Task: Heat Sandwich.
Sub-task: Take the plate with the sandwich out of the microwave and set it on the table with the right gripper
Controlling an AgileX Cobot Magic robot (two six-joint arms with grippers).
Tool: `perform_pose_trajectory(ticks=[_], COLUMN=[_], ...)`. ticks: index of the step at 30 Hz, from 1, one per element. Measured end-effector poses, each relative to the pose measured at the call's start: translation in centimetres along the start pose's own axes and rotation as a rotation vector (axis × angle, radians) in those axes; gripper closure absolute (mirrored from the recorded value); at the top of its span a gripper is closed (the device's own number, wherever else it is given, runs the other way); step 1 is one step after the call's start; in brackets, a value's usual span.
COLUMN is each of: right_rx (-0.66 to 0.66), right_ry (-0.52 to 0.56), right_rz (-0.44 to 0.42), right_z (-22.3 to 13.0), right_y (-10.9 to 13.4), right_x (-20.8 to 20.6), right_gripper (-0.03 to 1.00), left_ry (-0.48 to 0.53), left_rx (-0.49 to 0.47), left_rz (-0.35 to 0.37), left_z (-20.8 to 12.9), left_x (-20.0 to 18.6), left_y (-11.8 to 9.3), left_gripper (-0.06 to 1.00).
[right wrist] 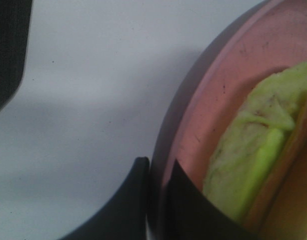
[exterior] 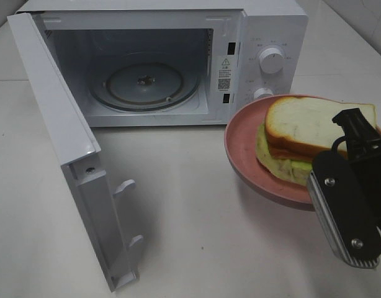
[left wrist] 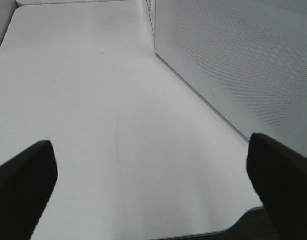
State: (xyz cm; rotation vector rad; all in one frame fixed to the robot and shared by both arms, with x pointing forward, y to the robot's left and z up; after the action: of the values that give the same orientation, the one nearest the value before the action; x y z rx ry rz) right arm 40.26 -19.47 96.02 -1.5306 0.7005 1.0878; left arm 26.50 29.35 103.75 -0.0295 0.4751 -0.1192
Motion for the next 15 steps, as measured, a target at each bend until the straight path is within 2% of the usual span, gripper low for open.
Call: perform_pose_trajectory(ticks=[8, 14, 15], right_rx=[0.158, 0.348, 0.348], right_ry=[0.059, 0.126, 0.126], right_rz=[-0.037, -0.045, -0.045], right_z=[-0.8, -1.7, -1.7], right_y=[-0.4, -0.3, -0.3], right_x=[0.0, -0.1, -0.1], right_gripper=[0.91, 0.91, 0.91], left_ry=[0.0, 0.0, 0.0], left_rx=[0.0, 0.0, 0.0], left_rz=[0.0, 0.0, 0.0], left_z=[0.0, 0.0, 0.0], left_x=[0.0, 0.0, 0.0], left_y=[0.0, 0.0, 0.0], left_gripper=[-0.03, -0.03, -0.03])
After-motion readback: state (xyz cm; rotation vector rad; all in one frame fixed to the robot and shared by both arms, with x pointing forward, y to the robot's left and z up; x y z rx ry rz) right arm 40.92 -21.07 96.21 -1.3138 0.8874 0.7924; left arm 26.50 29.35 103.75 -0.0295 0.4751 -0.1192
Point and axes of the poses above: a point on each arm's last joint axis where the gripper is mounted, x pointing out along that axis toward the gripper, y along the wrist's bending axis when the last joint is at zero, z = x × y, the point moved 4 cm from there along x, pointing out along that axis toward the gripper, and after that the axes turned 2 degrees about -x, right-handed, at the moved point
